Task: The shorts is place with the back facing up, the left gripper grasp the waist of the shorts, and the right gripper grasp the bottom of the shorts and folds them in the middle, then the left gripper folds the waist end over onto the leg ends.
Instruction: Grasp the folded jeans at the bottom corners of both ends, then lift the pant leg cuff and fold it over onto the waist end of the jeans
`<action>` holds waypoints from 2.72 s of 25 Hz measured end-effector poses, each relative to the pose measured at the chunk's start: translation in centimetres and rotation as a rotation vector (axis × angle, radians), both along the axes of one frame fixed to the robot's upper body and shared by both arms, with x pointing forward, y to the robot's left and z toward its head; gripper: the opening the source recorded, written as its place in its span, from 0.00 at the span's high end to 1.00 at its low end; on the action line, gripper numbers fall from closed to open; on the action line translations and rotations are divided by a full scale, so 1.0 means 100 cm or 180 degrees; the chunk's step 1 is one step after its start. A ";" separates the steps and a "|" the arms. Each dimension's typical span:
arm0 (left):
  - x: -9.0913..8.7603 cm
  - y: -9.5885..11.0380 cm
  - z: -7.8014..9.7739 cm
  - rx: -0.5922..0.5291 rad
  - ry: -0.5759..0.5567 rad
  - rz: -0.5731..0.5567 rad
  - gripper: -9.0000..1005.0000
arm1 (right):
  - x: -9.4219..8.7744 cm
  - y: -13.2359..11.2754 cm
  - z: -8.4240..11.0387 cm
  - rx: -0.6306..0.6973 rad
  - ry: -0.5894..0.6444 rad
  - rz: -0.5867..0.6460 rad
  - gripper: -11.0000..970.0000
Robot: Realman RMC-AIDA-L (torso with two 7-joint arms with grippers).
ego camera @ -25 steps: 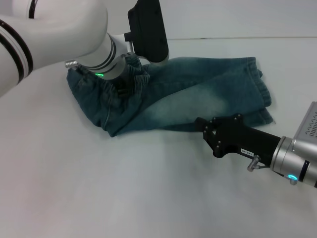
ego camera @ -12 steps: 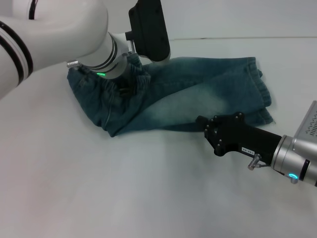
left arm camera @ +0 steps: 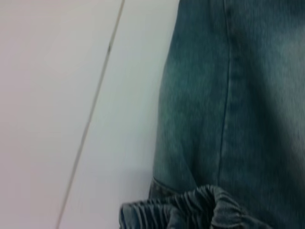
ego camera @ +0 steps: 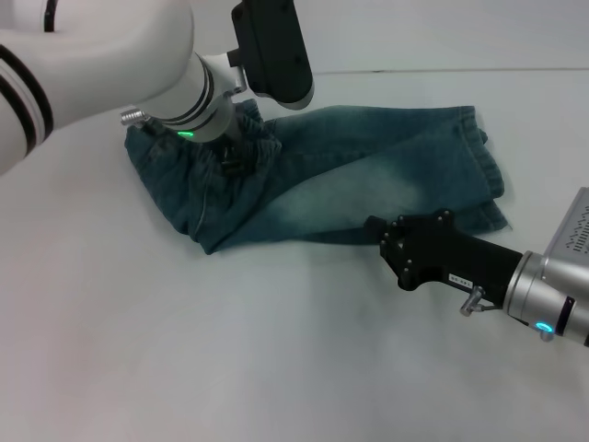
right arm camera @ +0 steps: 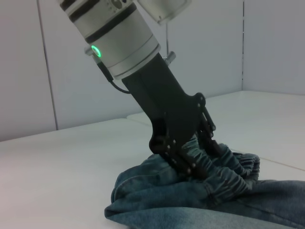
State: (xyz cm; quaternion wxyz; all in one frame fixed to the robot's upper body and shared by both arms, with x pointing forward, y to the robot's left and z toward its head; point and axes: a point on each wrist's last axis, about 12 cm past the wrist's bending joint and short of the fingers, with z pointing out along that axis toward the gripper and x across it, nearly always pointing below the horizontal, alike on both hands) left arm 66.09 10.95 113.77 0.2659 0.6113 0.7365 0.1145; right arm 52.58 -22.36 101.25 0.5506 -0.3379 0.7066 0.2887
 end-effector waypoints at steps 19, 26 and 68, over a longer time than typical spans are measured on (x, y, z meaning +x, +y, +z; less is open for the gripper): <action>0.000 0.005 -0.012 0.0171 0.0141 0.0040 0.29 | 0.000 0.001 0.000 -0.0012 -0.0003 0.0025 0.99; 0.001 -0.001 -0.011 0.0192 -0.0001 -0.0083 0.42 | 0.000 0.001 -0.001 -0.0018 0.0003 0.0017 0.99; -0.011 0.000 0.057 -0.0724 -0.0599 0.0059 0.90 | 0.075 0.077 0.019 -0.0832 -0.0197 -0.0414 0.99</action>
